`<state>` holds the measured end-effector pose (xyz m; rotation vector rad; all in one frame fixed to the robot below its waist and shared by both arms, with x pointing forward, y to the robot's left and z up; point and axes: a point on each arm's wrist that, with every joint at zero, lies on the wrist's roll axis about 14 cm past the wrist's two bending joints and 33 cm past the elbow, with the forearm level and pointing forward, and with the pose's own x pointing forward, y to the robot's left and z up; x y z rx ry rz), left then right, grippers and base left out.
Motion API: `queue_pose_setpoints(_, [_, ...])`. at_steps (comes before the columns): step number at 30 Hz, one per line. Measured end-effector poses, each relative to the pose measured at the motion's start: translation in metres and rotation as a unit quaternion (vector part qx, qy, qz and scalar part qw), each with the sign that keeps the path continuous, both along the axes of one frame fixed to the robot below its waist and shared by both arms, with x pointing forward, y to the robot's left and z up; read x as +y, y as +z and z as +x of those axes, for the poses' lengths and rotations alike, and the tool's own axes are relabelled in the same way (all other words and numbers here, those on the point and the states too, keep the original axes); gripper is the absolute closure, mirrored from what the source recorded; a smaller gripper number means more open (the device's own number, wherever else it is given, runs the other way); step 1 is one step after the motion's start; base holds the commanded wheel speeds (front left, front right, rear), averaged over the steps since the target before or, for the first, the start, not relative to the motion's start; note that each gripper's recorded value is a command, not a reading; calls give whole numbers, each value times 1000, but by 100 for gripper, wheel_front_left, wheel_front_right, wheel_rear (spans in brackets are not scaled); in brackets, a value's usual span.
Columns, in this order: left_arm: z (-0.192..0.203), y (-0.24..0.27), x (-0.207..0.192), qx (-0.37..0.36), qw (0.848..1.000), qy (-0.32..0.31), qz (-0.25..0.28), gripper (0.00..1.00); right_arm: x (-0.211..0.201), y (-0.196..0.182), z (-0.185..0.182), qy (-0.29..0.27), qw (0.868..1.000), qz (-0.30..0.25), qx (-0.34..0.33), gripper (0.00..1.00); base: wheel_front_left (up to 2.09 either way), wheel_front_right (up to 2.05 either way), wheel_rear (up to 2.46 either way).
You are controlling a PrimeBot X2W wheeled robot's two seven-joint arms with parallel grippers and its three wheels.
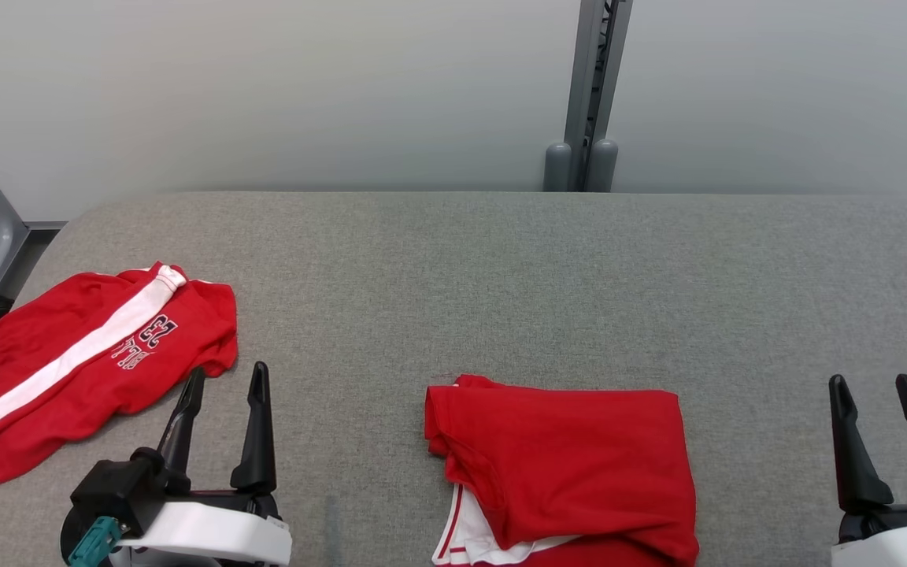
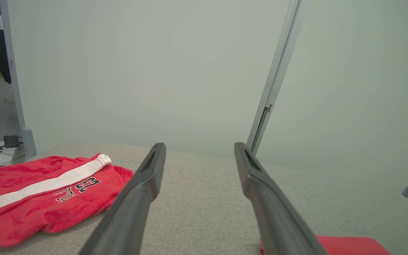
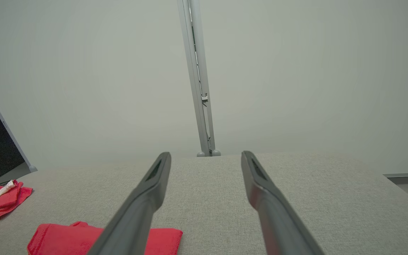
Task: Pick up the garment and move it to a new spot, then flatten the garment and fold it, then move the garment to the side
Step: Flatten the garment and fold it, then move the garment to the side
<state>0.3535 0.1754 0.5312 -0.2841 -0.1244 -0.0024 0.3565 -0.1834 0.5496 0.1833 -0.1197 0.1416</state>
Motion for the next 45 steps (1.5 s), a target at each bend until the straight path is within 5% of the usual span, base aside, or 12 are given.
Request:
queue_pose_setpoints(22, [2,-3,1,0,1000,7,6,0,6,-11,7,7,1000,-13,19,0,0,0,0])
queue_pose_setpoints(28, [2,-5,1,2,1000,8,5,0,20,-33,10,33,996,-4,77,0,0,0,0])
queue_pose_setpoints(33, [2,-6,2,3,1000,8,4,0,42,-66,21,80,981,-3,177,0,0,0,0])
queue_pose_setpoints(45, [-4,-11,23,12,999,42,3,0,75,-140,32,129,911,33,390,0,0,0,0])
